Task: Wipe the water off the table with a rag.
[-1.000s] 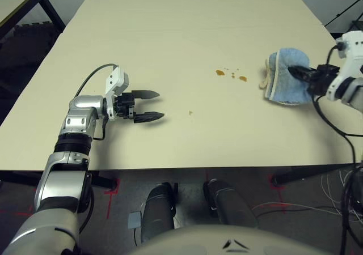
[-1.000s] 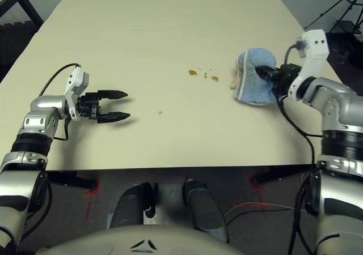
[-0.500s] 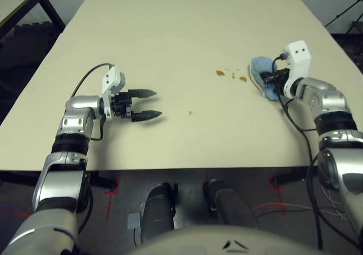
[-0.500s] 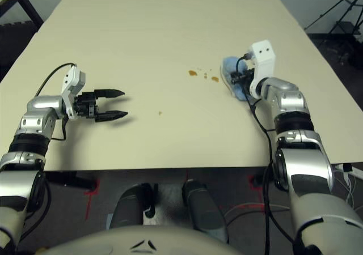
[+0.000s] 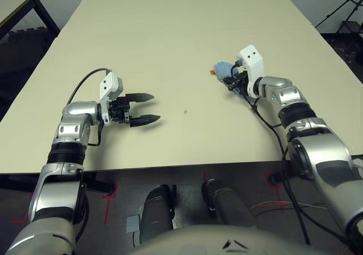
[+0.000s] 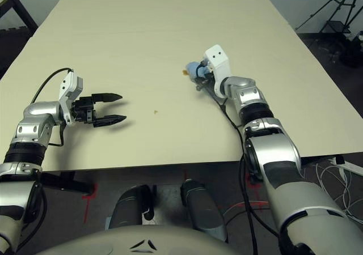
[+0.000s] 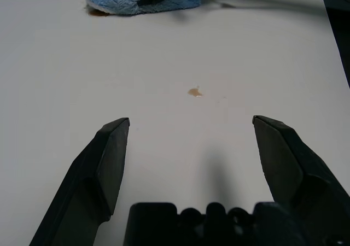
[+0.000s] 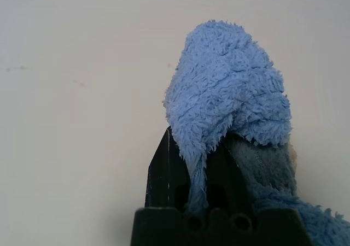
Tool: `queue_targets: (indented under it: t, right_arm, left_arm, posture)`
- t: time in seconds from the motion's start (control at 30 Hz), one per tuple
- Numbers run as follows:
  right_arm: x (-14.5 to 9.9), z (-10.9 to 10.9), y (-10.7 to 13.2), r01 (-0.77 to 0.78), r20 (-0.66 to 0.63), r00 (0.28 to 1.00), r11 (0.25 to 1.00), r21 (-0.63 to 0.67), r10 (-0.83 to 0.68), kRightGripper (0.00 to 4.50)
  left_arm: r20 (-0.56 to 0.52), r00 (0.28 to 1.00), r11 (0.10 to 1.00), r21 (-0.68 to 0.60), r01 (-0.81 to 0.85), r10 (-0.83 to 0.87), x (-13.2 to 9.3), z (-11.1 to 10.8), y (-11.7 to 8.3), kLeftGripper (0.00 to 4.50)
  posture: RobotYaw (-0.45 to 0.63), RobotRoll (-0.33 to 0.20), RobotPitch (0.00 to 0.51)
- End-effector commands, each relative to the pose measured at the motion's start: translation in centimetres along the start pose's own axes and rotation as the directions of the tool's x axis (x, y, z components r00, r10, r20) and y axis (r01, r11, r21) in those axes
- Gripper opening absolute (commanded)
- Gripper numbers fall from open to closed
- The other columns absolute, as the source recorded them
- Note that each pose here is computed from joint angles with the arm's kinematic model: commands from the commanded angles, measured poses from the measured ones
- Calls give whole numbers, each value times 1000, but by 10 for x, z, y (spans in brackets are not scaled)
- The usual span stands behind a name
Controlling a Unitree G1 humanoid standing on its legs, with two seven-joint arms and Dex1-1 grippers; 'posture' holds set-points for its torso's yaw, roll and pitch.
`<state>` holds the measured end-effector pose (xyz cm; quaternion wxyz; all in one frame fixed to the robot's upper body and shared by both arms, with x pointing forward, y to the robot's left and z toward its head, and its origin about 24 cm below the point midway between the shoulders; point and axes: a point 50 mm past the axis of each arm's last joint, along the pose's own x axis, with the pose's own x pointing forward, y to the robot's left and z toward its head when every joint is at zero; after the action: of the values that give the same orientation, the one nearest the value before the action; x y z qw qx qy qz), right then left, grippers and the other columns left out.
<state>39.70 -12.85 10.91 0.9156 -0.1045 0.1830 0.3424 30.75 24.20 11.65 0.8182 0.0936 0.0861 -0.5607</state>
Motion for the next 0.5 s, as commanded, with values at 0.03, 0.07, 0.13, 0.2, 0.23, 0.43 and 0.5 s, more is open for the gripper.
queue_targets:
  t: [0.03,0.07,0.13,0.2,0.23,0.43,0.5]
  right_arm:
    - [15,-4,20,-72,-44,996,997,0,72,8]
    - [18,-1,23,-81,-43,996,997,-9,81,8]
    - [22,3,29,-102,-45,994,994,-23,101,8]
    - [26,6,35,-122,-50,991,992,-35,120,8]
    - [28,7,38,-130,-52,990,991,-40,128,8]
    - [33,7,46,-143,-67,988,989,-48,140,8]
    - [27,2,33,-77,-90,993,996,-51,73,8]
  left_arm:
    - [-2,1000,1000,-9,-12,12,-4,-2,-2,4500]
    - [-2,1000,1000,-9,-13,13,-4,-1,-2,4500]
    - [-2,1000,1000,-10,-15,15,-4,-1,-2,4500]
    - [-1,1000,1000,-10,-17,17,-4,-1,-2,4500]
    - [-2,1000,1000,-10,-18,17,-4,-1,-2,4500]
    - [-2,1000,1000,-11,-17,17,-4,-1,-3,4500]
    - [-1,1000,1000,-9,-18,18,-4,0,-2,4500]
  posture:
    - [-270,0,136]
    - [-267,0,137]
    - [-263,0,138]
    - [-261,0,138]
    - [-261,0,138]
    - [-255,0,137]
    - [-255,0,137]
